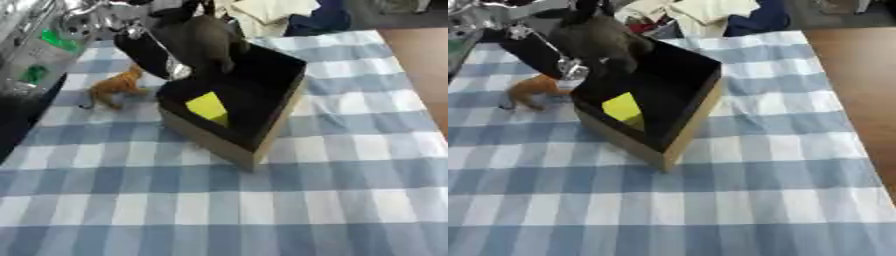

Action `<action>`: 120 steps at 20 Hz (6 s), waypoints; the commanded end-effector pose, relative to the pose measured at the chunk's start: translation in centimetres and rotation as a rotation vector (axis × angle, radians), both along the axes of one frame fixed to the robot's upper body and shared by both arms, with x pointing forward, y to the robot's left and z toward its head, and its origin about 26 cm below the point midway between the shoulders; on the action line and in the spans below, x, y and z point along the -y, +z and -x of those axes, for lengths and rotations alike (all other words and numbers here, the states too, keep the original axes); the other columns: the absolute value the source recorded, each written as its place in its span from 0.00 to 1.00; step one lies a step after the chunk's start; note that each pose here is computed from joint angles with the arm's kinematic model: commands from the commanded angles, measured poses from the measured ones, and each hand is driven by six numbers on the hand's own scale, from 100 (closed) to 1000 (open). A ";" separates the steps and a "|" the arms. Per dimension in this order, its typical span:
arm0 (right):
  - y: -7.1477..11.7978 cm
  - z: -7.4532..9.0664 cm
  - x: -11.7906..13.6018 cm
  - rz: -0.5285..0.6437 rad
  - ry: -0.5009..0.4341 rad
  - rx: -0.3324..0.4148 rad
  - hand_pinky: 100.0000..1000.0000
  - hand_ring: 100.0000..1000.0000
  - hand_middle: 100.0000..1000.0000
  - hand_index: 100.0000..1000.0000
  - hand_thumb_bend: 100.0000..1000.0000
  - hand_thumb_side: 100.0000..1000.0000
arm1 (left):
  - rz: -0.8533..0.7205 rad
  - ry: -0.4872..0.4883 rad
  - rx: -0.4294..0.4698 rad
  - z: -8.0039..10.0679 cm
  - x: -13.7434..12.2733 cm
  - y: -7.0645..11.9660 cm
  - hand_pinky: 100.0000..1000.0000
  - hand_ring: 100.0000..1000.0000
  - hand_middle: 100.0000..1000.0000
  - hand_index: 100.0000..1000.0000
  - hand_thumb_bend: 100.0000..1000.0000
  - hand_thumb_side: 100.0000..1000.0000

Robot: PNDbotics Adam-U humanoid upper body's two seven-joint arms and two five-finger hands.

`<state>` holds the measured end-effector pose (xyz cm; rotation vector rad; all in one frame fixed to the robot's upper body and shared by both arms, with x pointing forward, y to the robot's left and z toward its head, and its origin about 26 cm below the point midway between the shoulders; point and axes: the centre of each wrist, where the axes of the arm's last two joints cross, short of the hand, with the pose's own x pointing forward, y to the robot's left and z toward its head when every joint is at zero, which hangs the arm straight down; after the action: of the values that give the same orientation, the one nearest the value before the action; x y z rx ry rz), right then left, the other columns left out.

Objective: Pick up objects on the table and place them in the box.

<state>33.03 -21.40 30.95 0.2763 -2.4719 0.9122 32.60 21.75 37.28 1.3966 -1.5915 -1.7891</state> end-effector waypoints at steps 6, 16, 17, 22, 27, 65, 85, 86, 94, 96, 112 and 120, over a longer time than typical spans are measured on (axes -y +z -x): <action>1.5 0.7 -0.7 0.003 0.045 0.056 1.00 0.95 0.70 0.88 0.00 0.69 | 0.092 -0.116 0.070 -1.4 0.5 -0.2 0.37 0.40 0.25 0.42 0.00 0.30; 1.9 0.8 -1.4 -0.011 0.082 0.066 1.00 0.95 0.70 0.88 0.00 0.69 | 0.144 -0.129 0.026 -6.0 1.2 -4.5 0.41 0.42 0.32 0.49 0.00 0.26; 1.9 0.8 -1.4 -0.012 0.084 0.066 1.00 0.95 0.70 0.89 0.00 0.69 | 0.140 -0.117 0.023 -6.5 1.2 -5.0 0.41 0.43 0.33 0.50 0.00 0.26; 1.8 0.8 -1.5 -0.013 0.088 0.060 1.00 0.95 0.70 0.89 0.00 0.69 | 0.106 -0.072 0.034 -8.0 0.8 -6.9 0.42 0.44 0.35 0.50 0.00 0.24; 1.8 0.9 -1.5 -0.013 0.092 0.059 1.00 0.95 0.70 0.89 0.00 0.69 | 0.110 -0.045 0.051 -8.6 0.4 -7.7 0.42 0.44 0.36 0.51 0.00 0.25; 0.7 0.9 -1.3 -0.023 0.090 0.008 1.00 0.95 0.69 0.89 0.00 0.68 | 0.195 -0.037 0.042 -2.6 1.1 -2.6 0.68 0.79 0.75 0.90 0.14 0.90; 0.4 0.8 -0.3 -0.027 0.043 -0.001 1.00 0.95 0.69 0.89 0.00 0.68 | 0.132 0.123 0.157 4.2 -6.2 -0.6 0.70 0.82 0.77 0.89 0.23 0.71; 0.4 0.8 -0.3 -0.027 0.042 0.003 1.00 0.95 0.69 0.89 0.00 0.68 | 0.125 0.136 0.152 4.2 -6.5 -0.7 0.70 0.83 0.77 0.89 0.23 0.71; 1.0 0.7 -0.2 -0.018 0.035 0.025 1.00 0.95 0.69 0.89 0.00 0.69 | 0.089 0.264 0.078 3.3 -8.7 -1.4 0.71 0.84 0.78 0.90 0.25 0.74; 1.0 0.7 -0.2 -0.016 0.034 0.028 1.00 0.95 0.69 0.89 0.00 0.69 | 0.099 0.306 0.042 2.5 -9.5 -1.6 0.72 0.85 0.79 0.90 0.26 0.76; 1.3 0.6 -0.3 0.004 0.037 0.038 1.00 0.95 0.68 0.88 0.00 0.71 | 0.093 0.517 -0.201 -1.2 -13.4 -1.9 0.79 0.89 0.82 0.96 0.45 0.81; 1.2 0.5 -0.4 0.009 0.042 0.030 1.00 0.95 0.68 0.88 0.00 0.71 | 0.084 0.557 -0.264 -1.5 -13.7 -1.5 0.81 0.90 0.83 0.98 0.55 0.89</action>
<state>32.73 -20.91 31.43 0.3358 -2.4818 0.9224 34.60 35.12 34.29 1.2888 -1.0079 -1.4948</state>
